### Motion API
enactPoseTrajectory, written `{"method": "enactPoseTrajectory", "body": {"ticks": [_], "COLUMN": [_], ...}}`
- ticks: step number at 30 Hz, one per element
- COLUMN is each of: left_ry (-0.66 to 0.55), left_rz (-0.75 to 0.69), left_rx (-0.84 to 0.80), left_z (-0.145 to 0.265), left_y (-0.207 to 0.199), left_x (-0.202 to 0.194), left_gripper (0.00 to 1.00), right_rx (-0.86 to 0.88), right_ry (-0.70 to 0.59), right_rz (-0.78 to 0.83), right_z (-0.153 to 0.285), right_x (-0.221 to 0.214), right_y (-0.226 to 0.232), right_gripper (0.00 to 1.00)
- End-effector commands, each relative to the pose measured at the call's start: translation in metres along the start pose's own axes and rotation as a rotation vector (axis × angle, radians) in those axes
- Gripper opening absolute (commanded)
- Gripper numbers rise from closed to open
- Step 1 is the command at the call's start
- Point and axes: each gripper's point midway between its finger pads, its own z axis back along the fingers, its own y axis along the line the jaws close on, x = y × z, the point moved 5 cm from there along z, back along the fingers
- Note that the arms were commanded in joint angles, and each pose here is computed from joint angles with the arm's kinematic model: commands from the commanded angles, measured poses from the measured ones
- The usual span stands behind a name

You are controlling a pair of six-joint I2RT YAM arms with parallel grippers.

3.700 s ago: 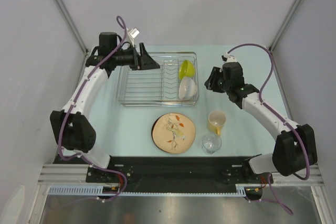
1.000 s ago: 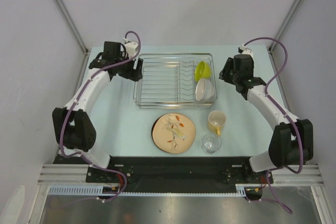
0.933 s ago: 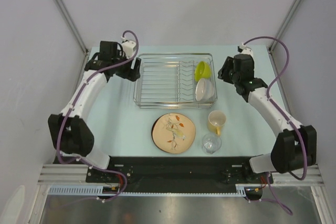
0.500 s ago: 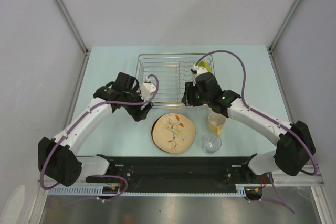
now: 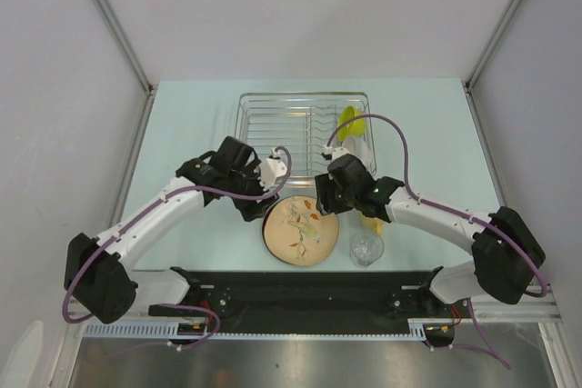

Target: Load the mixed dishes into the dish rack

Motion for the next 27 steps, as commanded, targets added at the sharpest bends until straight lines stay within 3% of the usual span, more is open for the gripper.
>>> {"method": "enactPoseTrajectory", "body": {"ticks": [1,9,27], "left_ry": [-0.01,0.03,0.061], "left_rz": [-0.013,-0.002,-0.032], "left_rx": [-0.017,-0.022,0.008], "left_z": [-0.018,-0.037,-0.029], "left_y": [-0.003,-0.002,-0.001], "left_x": [0.006,-0.004,-0.013], "left_gripper": [0.74,0.74,0.74], "right_rx": [-0.062,-0.08,0.014], "right_ry": [-0.03,0.008,0.142], "right_rz": [0.025,0.034,0.042], "right_z": [-0.002,-0.003,-0.004], "right_x": [-0.002,-0.017,-0.039], "right_y": [-0.006,-0.014,-0.005], "right_gripper": [0.57,0.57,0.55]}}
